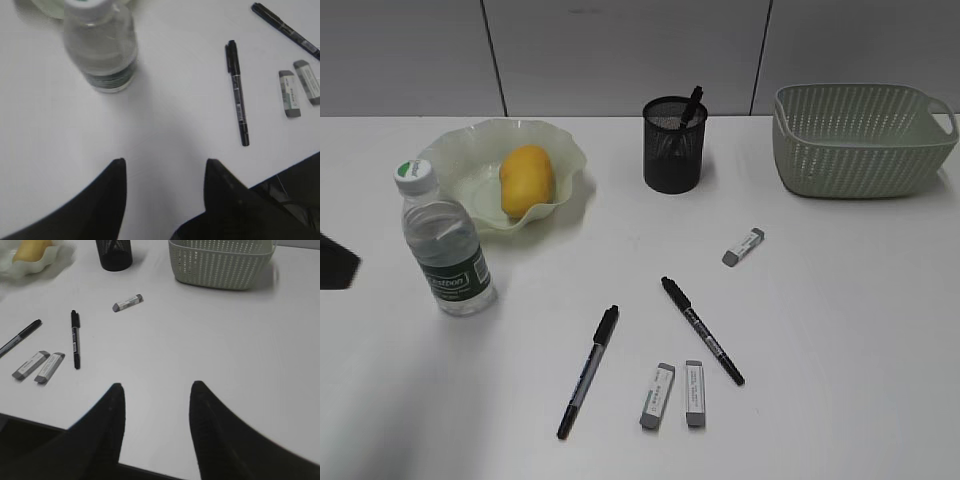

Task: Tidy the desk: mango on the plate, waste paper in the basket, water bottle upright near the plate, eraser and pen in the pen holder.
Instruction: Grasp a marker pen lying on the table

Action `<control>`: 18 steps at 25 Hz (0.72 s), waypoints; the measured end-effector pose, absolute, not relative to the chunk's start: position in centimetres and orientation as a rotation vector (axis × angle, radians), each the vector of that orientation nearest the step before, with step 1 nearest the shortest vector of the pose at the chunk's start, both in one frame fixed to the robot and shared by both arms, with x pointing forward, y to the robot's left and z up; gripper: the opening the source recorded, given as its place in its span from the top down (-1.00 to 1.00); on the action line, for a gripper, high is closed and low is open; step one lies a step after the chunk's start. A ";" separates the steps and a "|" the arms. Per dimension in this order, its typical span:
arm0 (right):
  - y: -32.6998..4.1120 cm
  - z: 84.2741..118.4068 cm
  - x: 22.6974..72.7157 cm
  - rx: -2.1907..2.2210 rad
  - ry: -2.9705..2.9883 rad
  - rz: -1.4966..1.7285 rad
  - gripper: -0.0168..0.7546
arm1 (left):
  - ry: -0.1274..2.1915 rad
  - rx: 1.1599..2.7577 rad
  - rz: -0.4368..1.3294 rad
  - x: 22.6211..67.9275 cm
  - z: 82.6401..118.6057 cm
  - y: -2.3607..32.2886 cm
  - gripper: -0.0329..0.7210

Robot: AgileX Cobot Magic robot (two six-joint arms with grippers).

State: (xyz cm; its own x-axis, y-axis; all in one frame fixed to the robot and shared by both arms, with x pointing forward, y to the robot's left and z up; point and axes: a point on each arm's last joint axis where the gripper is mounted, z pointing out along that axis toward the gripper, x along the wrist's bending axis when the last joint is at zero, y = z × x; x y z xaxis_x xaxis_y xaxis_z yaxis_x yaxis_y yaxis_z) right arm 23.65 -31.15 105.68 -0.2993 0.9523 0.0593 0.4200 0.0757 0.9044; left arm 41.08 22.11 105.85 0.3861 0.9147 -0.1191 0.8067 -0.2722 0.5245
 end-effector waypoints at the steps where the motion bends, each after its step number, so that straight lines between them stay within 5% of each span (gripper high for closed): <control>1: -31.1 105.7 23.6 1.378 1.760 1.176 0.05 | 1.465 2.173 0.249 41.7 105.2 21.0 -0.09; 10: -31.1 105.7 23.5 1.459 1.658 1.118 0.05 | 1.418 2.392 0.197 46.2 100.0 10.3 -0.09; 18: -31.1 105.7 23.5 1.459 1.658 1.118 0.05 | 1.476 2.528 0.159 51.0 94.4 5.2 -0.09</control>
